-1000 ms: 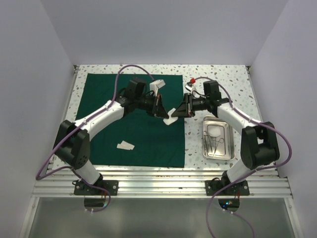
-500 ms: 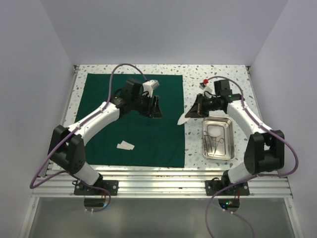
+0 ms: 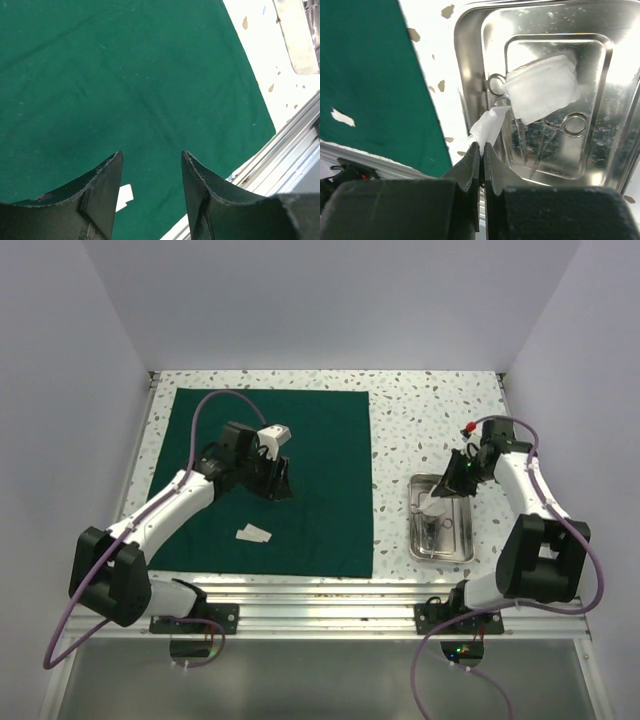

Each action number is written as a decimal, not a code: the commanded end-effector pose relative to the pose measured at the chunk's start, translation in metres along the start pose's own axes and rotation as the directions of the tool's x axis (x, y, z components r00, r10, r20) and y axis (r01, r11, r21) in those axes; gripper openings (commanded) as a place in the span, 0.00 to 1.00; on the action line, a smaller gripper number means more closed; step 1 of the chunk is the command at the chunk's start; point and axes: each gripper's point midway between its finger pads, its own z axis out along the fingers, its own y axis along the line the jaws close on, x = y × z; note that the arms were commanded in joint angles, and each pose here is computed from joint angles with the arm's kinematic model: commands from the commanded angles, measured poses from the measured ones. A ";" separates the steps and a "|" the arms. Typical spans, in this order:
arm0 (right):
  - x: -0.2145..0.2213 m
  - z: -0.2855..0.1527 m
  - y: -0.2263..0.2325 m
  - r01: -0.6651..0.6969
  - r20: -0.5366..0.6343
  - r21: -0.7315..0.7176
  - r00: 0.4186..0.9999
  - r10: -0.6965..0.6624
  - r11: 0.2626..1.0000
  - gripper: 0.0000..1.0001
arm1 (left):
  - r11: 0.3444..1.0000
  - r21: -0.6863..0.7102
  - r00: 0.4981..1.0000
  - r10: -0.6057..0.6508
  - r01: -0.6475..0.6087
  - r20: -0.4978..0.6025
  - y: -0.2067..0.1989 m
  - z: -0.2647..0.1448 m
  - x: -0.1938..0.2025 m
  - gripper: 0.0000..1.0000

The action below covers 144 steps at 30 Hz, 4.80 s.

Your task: Prepare the surgical pack

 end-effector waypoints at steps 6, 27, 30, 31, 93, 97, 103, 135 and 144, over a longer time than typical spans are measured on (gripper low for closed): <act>-0.013 0.020 -0.008 0.037 -0.060 -0.031 0.997 -0.039 0.999 0.00 | 0.997 0.040 0.997 0.065 -0.067 0.040 0.001 -0.006 -0.006 0.53; -0.017 0.049 -0.037 -0.017 -0.154 0.050 0.988 0.024 0.999 0.00 | 0.998 0.055 0.999 0.030 -0.031 0.018 0.004 0.002 -0.009 0.54; -0.019 0.051 -0.048 -0.019 -0.167 0.111 0.985 0.037 0.994 0.00 | 0.999 0.045 0.999 0.028 -0.028 0.016 0.005 0.000 -0.009 0.54; -0.019 0.052 -0.049 -0.021 -0.170 0.118 0.985 0.041 0.993 0.00 | 0.999 0.038 0.999 0.028 -0.029 0.018 0.005 -0.001 -0.010 0.54; 0.018 0.039 0.143 0.303 -0.154 -0.141 0.934 -0.323 0.943 0.79 | 0.658 -0.614 0.817 -0.576 0.436 -0.038 0.099 0.002 0.103 0.32; 0.018 0.040 0.144 0.304 -0.156 -0.149 0.933 -0.326 0.941 0.79 | 0.650 -0.628 0.814 -0.580 0.428 -0.044 0.100 -0.001 0.107 0.31; 0.019 0.041 0.146 0.299 -0.158 -0.159 0.933 -0.324 0.941 0.79 | 0.651 -0.625 0.800 -0.596 0.431 -0.069 0.098 0.003 0.117 0.30; 0.023 0.040 0.149 0.307 -0.148 -0.175 0.931 -0.333 0.936 0.79 | 0.686 -0.594 0.821 -0.566 0.420 -0.072 0.100 0.015 0.113 0.04; 0.027 0.041 0.162 0.326 -0.156 -0.201 0.921 -0.358 0.924 0.79 | 0.745 -0.508 0.855 -0.518 0.433 -0.032 0.081 -0.001 0.066 0.00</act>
